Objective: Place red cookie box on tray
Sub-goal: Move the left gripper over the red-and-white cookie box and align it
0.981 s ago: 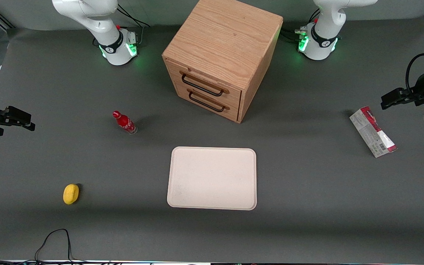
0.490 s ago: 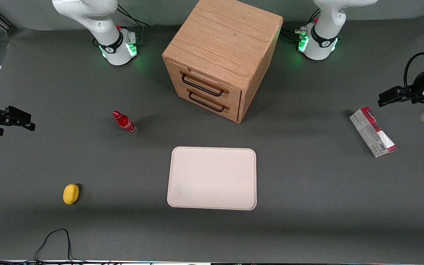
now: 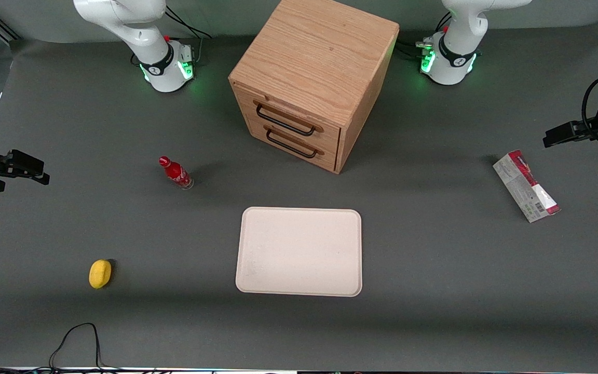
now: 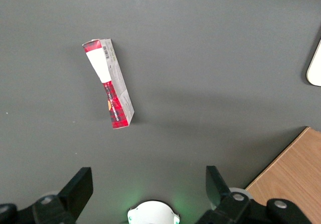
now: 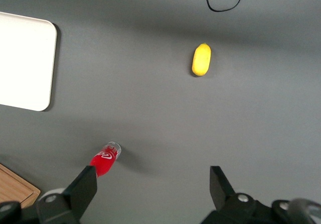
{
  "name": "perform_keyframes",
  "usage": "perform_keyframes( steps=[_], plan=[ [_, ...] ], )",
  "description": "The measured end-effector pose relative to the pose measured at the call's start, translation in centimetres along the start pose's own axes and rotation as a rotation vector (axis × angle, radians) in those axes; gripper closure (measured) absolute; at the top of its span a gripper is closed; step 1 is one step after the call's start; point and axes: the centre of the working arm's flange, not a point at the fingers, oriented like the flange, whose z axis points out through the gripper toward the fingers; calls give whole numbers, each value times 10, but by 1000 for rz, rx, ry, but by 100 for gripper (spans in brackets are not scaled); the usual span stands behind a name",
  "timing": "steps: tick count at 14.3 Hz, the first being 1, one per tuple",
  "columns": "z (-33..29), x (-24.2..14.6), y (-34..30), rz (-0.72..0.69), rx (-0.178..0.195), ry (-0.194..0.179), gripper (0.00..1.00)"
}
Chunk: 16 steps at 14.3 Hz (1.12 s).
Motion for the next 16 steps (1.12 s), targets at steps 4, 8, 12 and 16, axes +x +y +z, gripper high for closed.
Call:
perform_keyframes(
  steps=[4, 8, 12, 16],
  plan=[
    [-6, -2, -5, -4, 0, -6, 0],
    [-1, -5, -10, -10, 4, -48, 0],
    [5, 0, -53, -85, 3, -61, 0],
    [14, -9, -162, -265, -29, -77, 0]
  ],
)
